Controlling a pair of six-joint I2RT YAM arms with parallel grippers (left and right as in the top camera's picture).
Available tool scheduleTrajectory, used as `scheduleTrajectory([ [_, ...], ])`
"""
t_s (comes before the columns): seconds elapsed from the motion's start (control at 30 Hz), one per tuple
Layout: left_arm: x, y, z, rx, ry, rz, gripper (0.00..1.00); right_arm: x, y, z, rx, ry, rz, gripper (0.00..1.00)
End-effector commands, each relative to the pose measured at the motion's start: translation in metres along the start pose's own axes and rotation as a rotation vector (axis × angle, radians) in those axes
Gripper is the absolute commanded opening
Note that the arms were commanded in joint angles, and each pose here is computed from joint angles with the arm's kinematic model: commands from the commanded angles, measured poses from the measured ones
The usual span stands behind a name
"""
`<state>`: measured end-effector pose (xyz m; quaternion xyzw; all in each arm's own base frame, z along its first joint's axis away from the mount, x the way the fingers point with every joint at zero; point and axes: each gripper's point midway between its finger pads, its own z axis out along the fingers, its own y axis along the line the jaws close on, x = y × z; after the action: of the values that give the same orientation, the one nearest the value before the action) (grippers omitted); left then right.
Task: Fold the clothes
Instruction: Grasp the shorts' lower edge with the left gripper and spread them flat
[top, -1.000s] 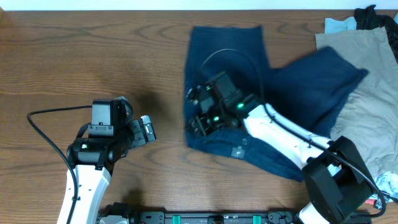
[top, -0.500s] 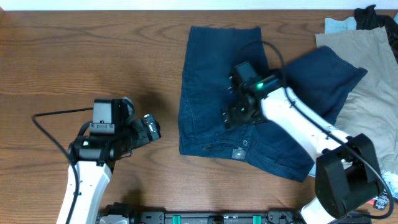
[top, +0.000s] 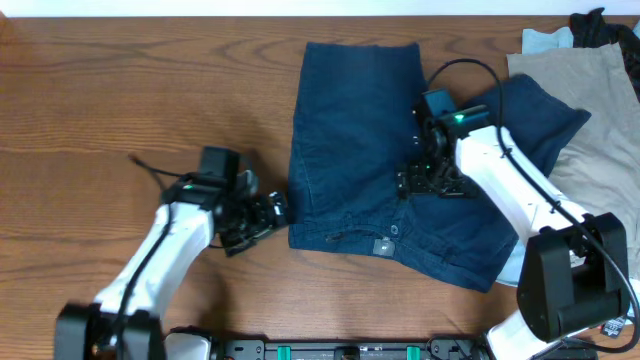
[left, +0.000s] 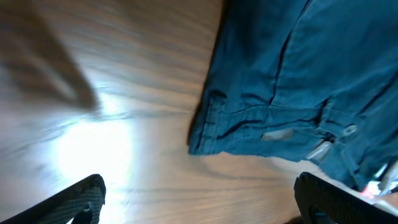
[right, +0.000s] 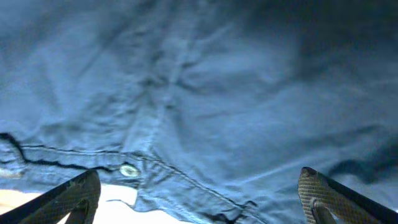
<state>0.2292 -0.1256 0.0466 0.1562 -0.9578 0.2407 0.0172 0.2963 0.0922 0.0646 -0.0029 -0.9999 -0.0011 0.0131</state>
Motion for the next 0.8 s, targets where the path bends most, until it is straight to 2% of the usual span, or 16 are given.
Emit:
scheduleTrajectory([
  [0.0,0.009,-0.007,0.023,-0.007,0.061,0.004,0.98,-0.005,-0.013,-0.006,0.01,-0.013,0.027,0.99],
  [0.1,0.011,-0.015,0.041,-0.009,0.08,0.051,0.99,-0.002,-0.023,-0.006,0.014,0.005,0.053,0.99],
  [0.17,0.011,-0.019,0.052,-0.008,0.086,0.081,0.93,-0.001,-0.028,-0.006,0.016,0.015,0.069,0.99],
  [0.23,0.009,-0.021,0.059,-0.012,0.081,0.097,0.73,0.0,-0.031,-0.006,0.018,0.023,0.08,0.99],
  [0.3,0.005,-0.016,0.061,-0.037,0.065,0.095,0.36,0.002,-0.035,-0.007,0.022,0.033,0.089,0.99],
  [0.33,0.001,-0.011,0.06,-0.06,0.049,0.09,0.11,0.003,-0.038,-0.007,0.031,0.036,0.094,0.99],
  [0.37,-0.001,-0.006,0.058,-0.081,0.036,0.083,0.06,0.004,-0.041,-0.007,0.042,0.04,0.098,0.99],
  [0.47,-0.019,0.014,0.046,-0.171,-0.032,0.047,0.06,0.007,-0.049,-0.007,0.072,0.051,0.105,0.99],
  [0.6,-0.067,0.04,0.003,-0.295,-0.191,0.009,0.06,0.008,-0.055,-0.008,0.097,0.056,0.109,0.99],
  [0.7,-0.122,0.048,-0.052,-0.341,-0.359,-0.042,0.06,0.009,-0.054,-0.008,0.096,0.056,0.109,0.99],
  [0.77,-0.157,0.045,-0.095,-0.313,-0.477,-0.089,0.06,0.008,-0.054,-0.008,0.093,0.056,0.109,0.99],
])
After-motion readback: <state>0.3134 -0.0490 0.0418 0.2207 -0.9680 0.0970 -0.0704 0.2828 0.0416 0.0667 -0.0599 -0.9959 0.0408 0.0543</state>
